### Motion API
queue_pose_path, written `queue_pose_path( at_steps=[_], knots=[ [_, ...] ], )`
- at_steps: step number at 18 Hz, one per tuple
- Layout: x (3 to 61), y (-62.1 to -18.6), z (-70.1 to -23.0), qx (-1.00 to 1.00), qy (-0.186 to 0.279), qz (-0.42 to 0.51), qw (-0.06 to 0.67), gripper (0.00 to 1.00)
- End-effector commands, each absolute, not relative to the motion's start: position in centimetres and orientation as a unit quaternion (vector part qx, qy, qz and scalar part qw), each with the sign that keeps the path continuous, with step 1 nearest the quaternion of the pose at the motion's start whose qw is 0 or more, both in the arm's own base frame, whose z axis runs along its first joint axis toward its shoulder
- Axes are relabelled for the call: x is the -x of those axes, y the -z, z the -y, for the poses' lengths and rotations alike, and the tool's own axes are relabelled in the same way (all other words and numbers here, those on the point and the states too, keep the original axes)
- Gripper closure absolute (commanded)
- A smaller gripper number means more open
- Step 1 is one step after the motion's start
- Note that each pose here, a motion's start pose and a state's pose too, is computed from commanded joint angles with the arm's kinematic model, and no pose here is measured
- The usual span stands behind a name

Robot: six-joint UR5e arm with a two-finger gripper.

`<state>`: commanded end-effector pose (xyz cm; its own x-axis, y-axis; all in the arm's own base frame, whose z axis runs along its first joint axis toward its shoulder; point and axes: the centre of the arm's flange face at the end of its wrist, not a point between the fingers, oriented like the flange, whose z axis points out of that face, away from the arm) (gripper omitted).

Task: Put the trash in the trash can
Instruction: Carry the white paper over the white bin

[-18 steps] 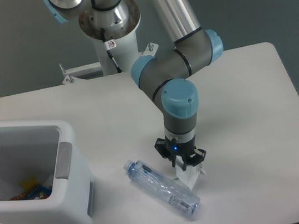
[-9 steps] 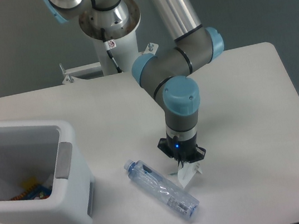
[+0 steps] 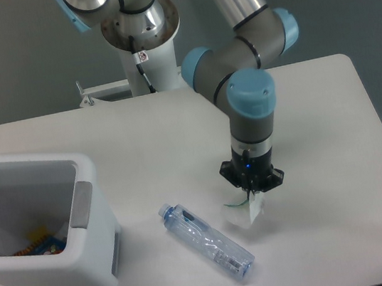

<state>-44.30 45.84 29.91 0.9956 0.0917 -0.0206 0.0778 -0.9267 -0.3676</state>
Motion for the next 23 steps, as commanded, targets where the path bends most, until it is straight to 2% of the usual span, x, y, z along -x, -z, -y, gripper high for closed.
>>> queue_pose_path(
  at_steps=[3, 6, 8, 13, 23],
  knots=[
    [44.4, -30.6, -45.9, 0.973, 0.004, 0.064, 0.22, 1.0],
    [44.3, -31.0, -46.1, 0.971, 0.008, 0.08, 0.224, 1.0],
    [43.7, -33.3, -46.2, 0.967, 0.0, 0.098, 0.236, 1.0],
    [42.7, -38.3, -48.4, 0.943, 0.024, 0.159, 0.292, 1.0],
    [36.2, -46.8, -51.5, 0.921, 0.024, 0.188, 0.339, 1.0]
  ],
)
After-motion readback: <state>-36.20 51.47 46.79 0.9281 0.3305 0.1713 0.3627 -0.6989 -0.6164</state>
